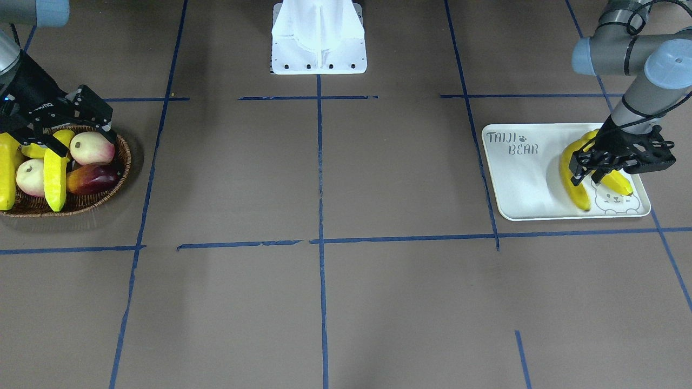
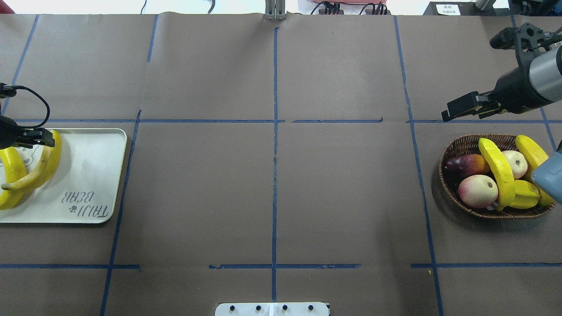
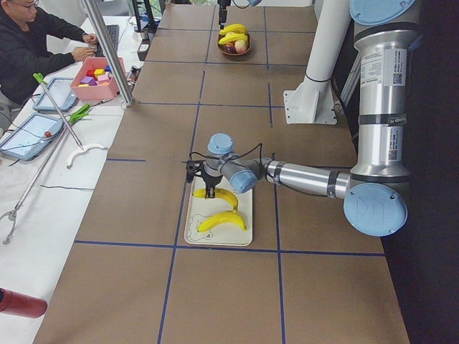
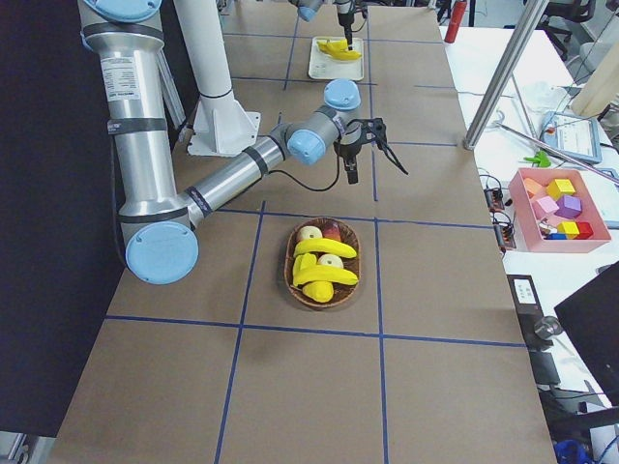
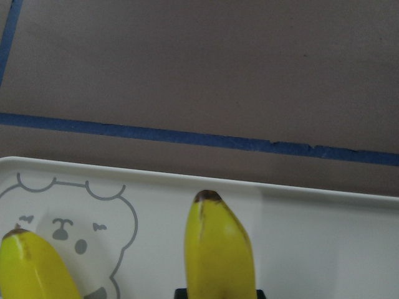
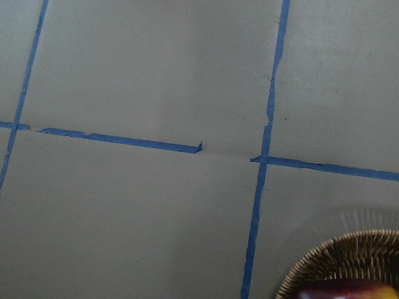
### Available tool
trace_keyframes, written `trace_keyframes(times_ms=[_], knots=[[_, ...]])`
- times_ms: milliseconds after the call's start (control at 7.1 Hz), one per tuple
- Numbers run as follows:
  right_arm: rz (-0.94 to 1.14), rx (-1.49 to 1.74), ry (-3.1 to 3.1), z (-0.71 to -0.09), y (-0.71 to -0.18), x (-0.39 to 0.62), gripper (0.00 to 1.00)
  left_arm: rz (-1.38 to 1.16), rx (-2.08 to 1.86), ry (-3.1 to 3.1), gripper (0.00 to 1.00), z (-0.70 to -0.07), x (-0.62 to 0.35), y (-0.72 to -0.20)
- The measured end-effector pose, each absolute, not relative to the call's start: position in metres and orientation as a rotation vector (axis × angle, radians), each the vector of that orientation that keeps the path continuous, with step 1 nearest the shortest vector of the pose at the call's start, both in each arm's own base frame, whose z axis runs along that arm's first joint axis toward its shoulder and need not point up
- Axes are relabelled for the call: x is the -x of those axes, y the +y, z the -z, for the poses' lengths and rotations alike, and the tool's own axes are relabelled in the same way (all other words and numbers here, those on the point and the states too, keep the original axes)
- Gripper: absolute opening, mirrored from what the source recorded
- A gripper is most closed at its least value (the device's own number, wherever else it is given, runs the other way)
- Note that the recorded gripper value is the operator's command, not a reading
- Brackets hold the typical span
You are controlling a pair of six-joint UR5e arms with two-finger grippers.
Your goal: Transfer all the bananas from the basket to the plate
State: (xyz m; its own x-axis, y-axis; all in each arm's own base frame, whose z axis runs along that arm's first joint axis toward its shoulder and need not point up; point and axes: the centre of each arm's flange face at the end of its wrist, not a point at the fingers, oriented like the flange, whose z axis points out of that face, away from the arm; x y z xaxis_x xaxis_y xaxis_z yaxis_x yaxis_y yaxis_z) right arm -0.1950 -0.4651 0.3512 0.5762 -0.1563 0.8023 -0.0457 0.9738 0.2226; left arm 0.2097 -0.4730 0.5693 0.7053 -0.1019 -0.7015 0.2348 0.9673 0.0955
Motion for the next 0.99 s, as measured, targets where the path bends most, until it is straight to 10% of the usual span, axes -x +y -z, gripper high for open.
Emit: trace_keyframes(times_ms=[987], knots=[[0.229,-0.103,-0.724,-0.530,-0.439,0.086,1.00,0.387,-0.040,1.047,1.00,-0.462,-0.192,-0.516]])
